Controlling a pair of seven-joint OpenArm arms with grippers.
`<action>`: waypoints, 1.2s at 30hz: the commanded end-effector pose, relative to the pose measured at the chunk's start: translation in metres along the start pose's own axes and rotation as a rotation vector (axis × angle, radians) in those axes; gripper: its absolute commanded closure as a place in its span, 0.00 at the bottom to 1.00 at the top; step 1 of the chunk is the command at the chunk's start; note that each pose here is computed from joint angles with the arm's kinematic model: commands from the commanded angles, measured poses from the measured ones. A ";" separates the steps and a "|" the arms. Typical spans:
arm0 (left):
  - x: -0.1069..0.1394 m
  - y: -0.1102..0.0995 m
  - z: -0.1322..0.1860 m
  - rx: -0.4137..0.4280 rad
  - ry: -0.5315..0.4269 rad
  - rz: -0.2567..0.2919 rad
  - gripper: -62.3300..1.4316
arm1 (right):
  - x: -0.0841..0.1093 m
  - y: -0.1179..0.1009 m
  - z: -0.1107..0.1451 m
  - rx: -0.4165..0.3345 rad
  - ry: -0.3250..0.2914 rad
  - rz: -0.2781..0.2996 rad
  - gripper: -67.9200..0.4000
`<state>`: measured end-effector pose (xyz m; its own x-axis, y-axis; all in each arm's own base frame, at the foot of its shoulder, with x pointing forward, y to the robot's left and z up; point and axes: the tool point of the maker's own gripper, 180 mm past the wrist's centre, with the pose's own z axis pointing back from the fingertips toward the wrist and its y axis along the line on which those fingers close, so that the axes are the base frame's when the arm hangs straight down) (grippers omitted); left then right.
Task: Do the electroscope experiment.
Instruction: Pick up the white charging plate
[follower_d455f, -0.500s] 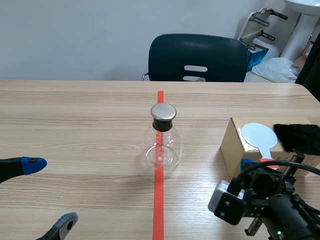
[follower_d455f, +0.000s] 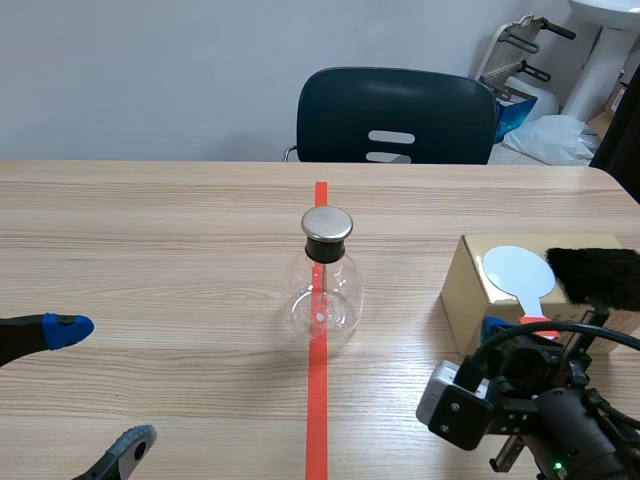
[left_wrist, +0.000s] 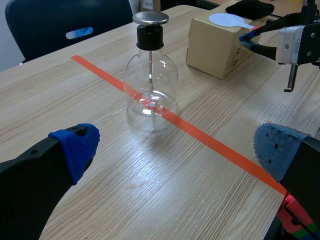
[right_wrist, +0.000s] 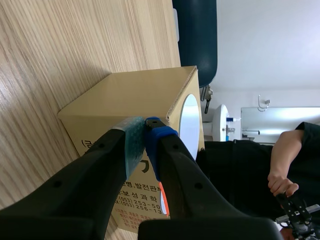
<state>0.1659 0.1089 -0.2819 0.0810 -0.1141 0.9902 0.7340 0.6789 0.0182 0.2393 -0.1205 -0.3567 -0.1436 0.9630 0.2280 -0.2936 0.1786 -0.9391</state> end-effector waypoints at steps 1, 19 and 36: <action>0.007 0.002 -0.001 0.009 -0.033 0.006 0.00 | -0.001 -0.011 -0.004 -0.037 0.000 0.002 0.98; 0.007 0.002 -0.001 0.009 -0.033 0.006 0.00 | 0.003 -0.025 -0.006 -0.073 -0.003 -0.024 0.98; 0.007 0.002 -0.001 0.009 -0.034 0.006 0.00 | -0.001 -0.089 0.007 -0.212 -0.008 -0.007 0.98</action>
<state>0.1659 0.1089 -0.2819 0.0810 -0.1141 0.9902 0.7340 0.6789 0.0182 0.2534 -0.1326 -0.2862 -0.1454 0.9574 0.2497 -0.1337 0.2310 -0.9637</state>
